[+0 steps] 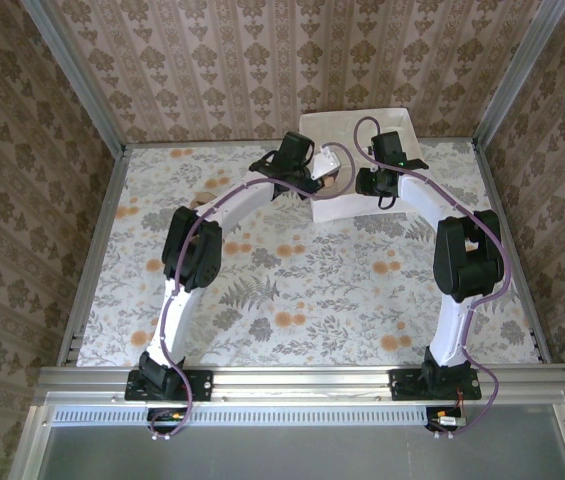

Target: Roll the socks

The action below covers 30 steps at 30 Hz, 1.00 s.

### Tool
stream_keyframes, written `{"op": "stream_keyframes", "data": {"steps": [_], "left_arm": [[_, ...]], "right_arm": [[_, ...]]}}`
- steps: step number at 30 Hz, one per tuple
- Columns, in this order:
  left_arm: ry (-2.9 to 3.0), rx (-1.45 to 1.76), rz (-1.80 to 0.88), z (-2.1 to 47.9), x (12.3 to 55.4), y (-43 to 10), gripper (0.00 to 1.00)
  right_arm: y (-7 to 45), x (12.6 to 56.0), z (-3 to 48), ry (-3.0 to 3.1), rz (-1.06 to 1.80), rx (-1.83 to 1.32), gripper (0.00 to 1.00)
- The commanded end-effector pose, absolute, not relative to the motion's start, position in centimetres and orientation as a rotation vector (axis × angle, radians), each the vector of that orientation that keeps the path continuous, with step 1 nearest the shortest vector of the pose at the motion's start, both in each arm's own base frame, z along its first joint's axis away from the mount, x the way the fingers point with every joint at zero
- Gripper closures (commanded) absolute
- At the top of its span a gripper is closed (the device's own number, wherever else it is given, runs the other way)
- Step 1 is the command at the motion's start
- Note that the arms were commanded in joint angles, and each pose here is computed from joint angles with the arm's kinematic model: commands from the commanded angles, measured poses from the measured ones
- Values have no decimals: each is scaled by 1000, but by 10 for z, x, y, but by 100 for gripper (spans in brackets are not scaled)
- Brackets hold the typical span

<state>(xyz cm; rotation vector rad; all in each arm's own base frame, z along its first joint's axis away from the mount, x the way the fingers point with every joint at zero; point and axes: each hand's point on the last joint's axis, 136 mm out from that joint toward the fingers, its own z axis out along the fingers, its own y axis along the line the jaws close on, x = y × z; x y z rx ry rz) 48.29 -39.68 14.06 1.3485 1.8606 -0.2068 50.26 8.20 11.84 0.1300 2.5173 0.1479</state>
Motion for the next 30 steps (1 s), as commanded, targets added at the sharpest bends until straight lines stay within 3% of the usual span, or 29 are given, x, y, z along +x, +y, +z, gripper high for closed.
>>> {"op": "stream_keyframes", "data": {"steps": [1, 24, 30], "left_arm": [[1919, 1318, -173, 151, 479, -373, 100], [1940, 1208, -175, 167, 485, -353, 100], [1965, 1271, -258, 155, 478, -368, 100]], "right_arm": [[80, 474, 68, 2705, 135, 154, 62], [81, 470, 59, 2732, 136, 144, 62], [83, 470, 58, 2730, 154, 141, 62]]}}
